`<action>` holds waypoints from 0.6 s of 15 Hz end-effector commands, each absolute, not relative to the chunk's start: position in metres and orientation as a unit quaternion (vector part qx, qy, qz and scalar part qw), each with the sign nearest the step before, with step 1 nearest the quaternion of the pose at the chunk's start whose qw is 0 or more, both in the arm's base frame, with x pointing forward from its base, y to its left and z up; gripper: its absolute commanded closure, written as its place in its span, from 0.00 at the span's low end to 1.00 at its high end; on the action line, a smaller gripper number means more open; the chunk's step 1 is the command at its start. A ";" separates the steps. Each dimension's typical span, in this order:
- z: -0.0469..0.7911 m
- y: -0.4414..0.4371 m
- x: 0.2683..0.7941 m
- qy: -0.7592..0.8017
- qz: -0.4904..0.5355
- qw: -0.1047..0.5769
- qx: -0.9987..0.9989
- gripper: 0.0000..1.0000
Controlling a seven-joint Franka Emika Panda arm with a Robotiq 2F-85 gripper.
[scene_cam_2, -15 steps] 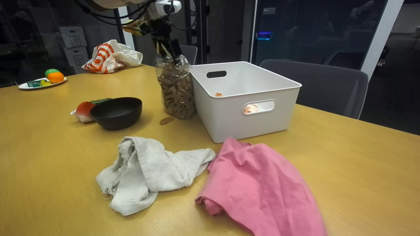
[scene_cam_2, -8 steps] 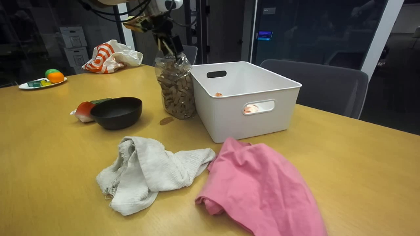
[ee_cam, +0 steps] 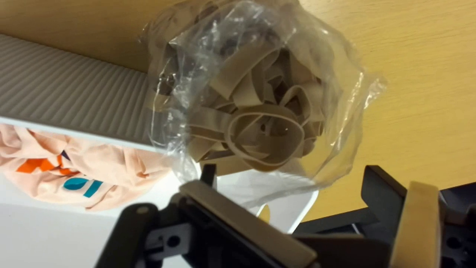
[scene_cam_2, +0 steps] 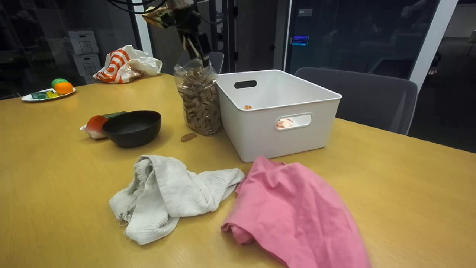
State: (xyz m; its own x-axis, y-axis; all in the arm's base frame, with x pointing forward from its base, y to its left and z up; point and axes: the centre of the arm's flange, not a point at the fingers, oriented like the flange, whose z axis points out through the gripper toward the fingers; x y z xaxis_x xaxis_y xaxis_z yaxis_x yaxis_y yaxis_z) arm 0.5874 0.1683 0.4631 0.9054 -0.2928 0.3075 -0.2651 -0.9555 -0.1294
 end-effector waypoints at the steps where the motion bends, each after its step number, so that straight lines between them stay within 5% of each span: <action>1: 0.472 0.150 0.574 0.146 -0.162 0.045 -0.975 0.00; 9: 0.459 0.160 0.565 0.078 -0.169 0.007 -0.983 0.00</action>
State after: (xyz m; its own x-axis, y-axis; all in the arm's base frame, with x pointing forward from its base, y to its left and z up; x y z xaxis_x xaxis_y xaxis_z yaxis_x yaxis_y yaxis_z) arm 0.5754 0.1599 0.4520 0.9253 -0.2274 0.3035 -0.2167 -0.9738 -0.0689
